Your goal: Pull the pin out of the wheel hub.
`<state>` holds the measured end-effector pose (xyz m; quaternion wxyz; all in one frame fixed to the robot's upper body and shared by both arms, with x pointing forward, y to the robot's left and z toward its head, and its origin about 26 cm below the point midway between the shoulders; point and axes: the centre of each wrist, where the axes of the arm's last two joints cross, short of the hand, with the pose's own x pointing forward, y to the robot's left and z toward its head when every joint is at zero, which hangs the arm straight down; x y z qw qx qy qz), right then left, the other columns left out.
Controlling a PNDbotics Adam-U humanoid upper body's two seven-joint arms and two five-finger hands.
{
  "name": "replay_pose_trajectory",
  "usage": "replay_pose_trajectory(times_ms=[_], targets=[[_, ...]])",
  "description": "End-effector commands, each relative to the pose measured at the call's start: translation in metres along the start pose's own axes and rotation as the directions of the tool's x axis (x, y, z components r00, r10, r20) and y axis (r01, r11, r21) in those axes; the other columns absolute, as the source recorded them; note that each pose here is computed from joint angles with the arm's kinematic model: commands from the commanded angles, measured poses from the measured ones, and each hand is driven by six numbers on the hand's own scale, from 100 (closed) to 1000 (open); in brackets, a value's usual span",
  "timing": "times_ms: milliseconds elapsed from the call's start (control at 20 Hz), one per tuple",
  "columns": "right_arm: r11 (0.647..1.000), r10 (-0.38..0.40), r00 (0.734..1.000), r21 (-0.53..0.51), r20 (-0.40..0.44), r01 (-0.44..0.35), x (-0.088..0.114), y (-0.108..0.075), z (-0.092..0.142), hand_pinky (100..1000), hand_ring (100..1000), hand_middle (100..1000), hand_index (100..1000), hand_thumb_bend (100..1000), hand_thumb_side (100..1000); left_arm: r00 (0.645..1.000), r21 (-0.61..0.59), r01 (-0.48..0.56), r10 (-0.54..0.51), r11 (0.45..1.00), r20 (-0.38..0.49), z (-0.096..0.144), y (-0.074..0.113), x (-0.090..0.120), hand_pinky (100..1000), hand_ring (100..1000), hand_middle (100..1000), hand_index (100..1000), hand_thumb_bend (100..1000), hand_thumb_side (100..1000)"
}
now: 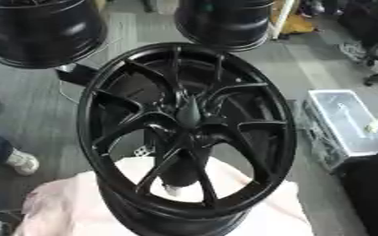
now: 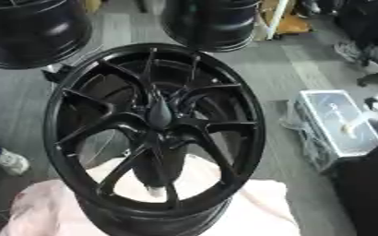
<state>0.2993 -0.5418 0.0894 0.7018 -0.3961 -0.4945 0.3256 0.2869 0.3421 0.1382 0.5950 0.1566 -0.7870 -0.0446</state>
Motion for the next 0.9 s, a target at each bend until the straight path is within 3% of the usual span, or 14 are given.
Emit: replay_pose_trajectory(times_ms=[50,250,500,600,750,900], targets=[[0.986,-0.099,0.994,-0.137,-0.036,0.094,-0.011,0.012,0.006,855,871,922,956,305,544,1.0,0.012,0.005,-0.006,1.0,0.03,-0.003,0.003,0.007,774,680,657,723,362,663],[0.964,-0.16,0.987,-0.217,-0.01,0.155,-0.006,0.03,0.007,842,851,905,954,281,556,0.999,0.015,0.003,-0.004,1.0,0.032,-0.003,0.003,0.008,773,679,656,722,363,661],[0.955,-0.142,0.987,-0.253,0.072,0.156,0.017,0.03,0.004,786,786,854,939,251,520,1.0,0.015,-0.001,0.0,1.0,0.029,-0.002,0.003,0.008,773,678,655,722,366,661],[0.946,-0.15,0.979,-0.269,0.14,0.184,0.03,0.032,0.003,767,765,834,932,222,491,1.0,0.015,-0.003,0.002,1.0,0.028,-0.002,0.002,0.008,773,678,655,722,366,661],[0.918,-0.219,0.932,-0.262,0.29,0.298,0.059,0.047,0.002,736,729,803,914,188,465,1.0,0.013,-0.007,0.007,1.0,0.028,-0.002,0.001,0.008,772,678,654,721,367,660],[0.854,-0.352,0.836,-0.22,0.421,0.471,0.086,0.068,0.003,678,650,742,874,148,451,1.0,0.011,-0.011,0.01,1.0,0.029,-0.002,0.0,0.008,772,678,654,721,368,660]])
